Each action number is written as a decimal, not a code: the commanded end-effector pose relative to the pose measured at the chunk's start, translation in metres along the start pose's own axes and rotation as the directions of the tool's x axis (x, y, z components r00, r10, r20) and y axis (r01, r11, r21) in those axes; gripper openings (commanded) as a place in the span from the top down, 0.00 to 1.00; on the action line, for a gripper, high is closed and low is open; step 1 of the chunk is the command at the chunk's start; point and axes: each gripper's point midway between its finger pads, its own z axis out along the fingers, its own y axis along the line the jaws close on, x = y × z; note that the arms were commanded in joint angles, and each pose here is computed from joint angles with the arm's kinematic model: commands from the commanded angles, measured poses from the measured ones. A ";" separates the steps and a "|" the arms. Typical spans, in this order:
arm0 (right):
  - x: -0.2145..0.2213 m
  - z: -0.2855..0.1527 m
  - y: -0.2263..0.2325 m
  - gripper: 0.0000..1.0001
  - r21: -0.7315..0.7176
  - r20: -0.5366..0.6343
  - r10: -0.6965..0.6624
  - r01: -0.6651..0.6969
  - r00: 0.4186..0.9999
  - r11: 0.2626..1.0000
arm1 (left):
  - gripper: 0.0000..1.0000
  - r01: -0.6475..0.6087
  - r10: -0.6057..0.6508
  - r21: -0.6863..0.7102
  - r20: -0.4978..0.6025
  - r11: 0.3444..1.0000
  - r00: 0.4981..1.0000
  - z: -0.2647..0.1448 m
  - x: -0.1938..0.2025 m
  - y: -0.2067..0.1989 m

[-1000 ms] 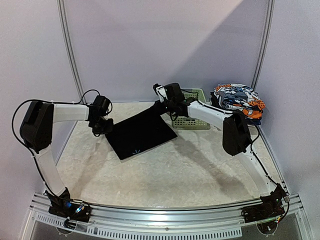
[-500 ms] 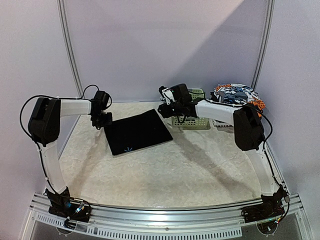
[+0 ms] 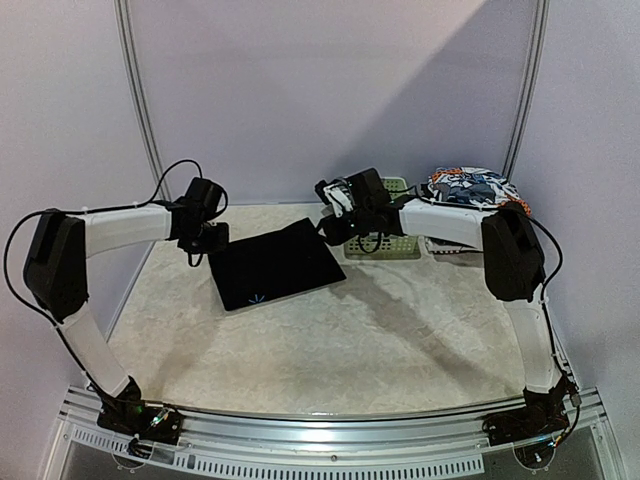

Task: Fold and stack the mixed laundry pile
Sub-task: Move the square-folded T-shirt to the center of the board.

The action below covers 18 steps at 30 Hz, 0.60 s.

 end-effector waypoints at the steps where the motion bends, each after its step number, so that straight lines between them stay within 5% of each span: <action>1: 0.032 0.009 0.003 0.66 -0.043 -0.096 0.030 -0.035 0.995 0.998 | 0.58 -0.040 0.050 0.203 -0.046 0.978 0.998 -0.015 0.032 -0.053; 7: 0.064 0.021 -0.002 0.75 -0.089 -0.178 0.090 -0.107 0.980 0.990 | 0.74 -0.066 0.117 0.371 -0.116 0.926 0.986 -0.014 0.070 -0.102; 18: 0.107 0.036 -0.003 0.77 -0.102 -0.290 0.125 -0.160 0.949 0.982 | 0.82 -0.082 0.163 0.349 -0.210 0.934 0.964 0.012 0.127 -0.105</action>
